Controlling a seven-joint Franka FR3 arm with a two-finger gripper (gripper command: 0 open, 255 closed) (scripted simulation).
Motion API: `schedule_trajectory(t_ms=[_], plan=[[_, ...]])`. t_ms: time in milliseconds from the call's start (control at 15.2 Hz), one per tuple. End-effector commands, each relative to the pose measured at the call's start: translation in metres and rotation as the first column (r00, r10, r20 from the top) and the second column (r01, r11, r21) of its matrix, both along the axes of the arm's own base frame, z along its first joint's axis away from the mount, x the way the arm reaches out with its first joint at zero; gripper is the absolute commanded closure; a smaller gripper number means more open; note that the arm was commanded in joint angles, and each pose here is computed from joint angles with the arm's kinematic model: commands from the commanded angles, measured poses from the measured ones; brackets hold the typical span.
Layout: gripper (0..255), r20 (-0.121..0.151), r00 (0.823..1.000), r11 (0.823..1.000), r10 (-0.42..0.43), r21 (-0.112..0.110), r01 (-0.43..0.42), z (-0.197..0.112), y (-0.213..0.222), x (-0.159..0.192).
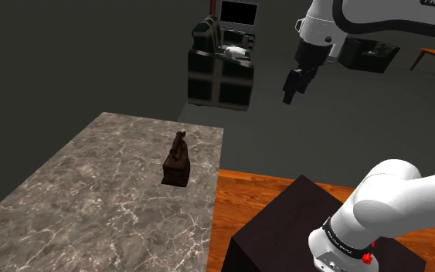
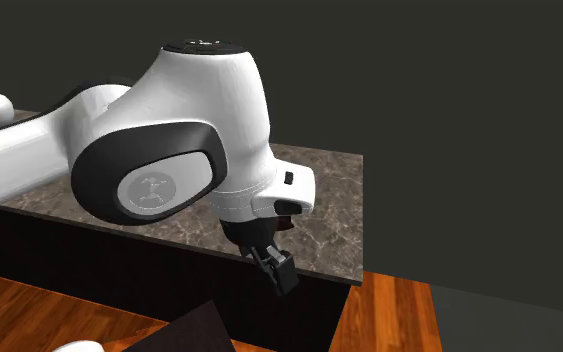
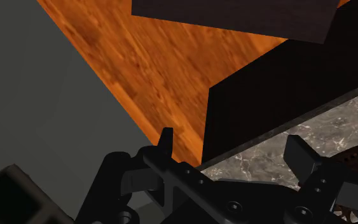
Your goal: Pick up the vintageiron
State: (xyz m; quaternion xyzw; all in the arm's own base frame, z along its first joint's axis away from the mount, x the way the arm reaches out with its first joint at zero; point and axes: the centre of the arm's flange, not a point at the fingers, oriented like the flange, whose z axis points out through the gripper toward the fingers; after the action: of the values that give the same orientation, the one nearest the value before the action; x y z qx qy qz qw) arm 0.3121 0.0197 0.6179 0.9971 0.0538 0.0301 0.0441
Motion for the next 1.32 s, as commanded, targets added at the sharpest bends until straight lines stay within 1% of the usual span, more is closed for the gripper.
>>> schedule_trajectory(t_ms=[0,264,594,924,1254], plan=[[0,0.000,1.000,1.000,0.000,0.000,0.000,0.000,0.000,0.000],[0,-0.018,0.997,0.997,-0.077,-0.009,0.077,-0.017,0.048,0.025],[0,-0.040,0.984,0.985,-0.174,-0.023,0.173,-0.039,0.104,0.060],[0,-0.061,0.961,0.963,-0.268,-0.038,0.266,-0.062,0.156,0.100],[0,-0.080,0.929,0.932,-0.360,-0.056,0.357,-0.087,0.204,0.145]])
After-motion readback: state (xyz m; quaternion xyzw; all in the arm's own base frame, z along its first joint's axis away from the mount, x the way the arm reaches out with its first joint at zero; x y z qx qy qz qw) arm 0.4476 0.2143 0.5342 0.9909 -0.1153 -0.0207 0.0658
